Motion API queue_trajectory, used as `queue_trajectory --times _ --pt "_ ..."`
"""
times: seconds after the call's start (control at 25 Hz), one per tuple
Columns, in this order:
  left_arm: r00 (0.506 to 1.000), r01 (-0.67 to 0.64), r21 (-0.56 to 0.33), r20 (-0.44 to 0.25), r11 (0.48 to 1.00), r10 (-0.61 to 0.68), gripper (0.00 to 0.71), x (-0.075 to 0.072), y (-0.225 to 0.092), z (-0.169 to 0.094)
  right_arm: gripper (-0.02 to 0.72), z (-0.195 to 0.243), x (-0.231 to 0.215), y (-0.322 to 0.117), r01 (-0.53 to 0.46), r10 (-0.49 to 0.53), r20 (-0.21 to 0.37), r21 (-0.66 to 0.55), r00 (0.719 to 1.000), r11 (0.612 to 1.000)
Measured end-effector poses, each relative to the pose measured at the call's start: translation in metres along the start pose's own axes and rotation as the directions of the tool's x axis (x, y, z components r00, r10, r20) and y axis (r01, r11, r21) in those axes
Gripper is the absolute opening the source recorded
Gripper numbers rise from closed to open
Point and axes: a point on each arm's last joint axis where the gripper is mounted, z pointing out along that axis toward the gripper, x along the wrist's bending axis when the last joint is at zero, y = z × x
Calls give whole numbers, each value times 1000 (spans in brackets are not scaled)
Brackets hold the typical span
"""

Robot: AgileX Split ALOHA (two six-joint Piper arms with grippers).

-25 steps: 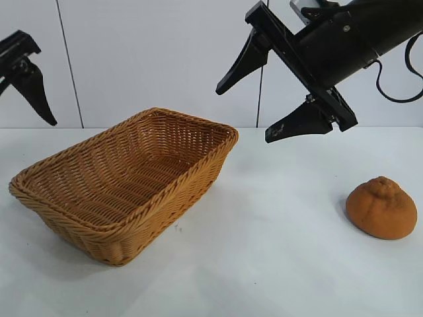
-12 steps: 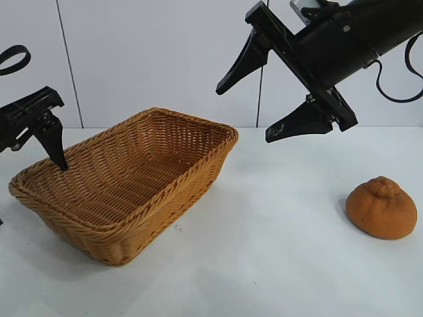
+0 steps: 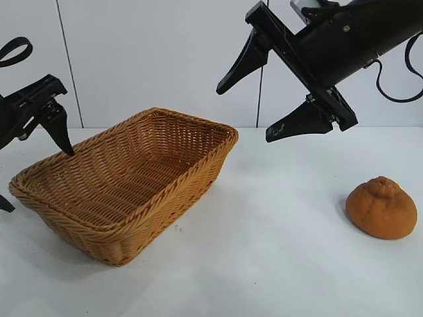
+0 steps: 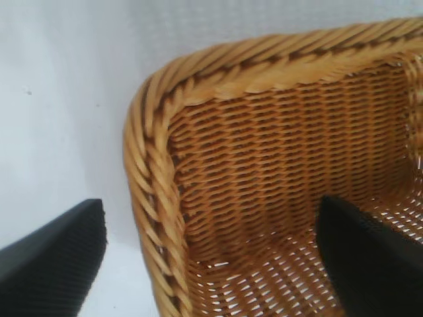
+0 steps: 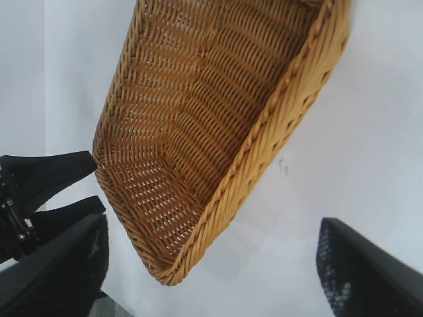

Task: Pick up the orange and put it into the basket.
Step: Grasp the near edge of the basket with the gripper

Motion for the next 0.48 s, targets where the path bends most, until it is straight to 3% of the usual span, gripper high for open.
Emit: queue_trajectory --times 0.48 --pt "1000 0 -12 26 1000 1 615 -5 2 -1 588 0 0 0 0 0 0 0 1000 1000"
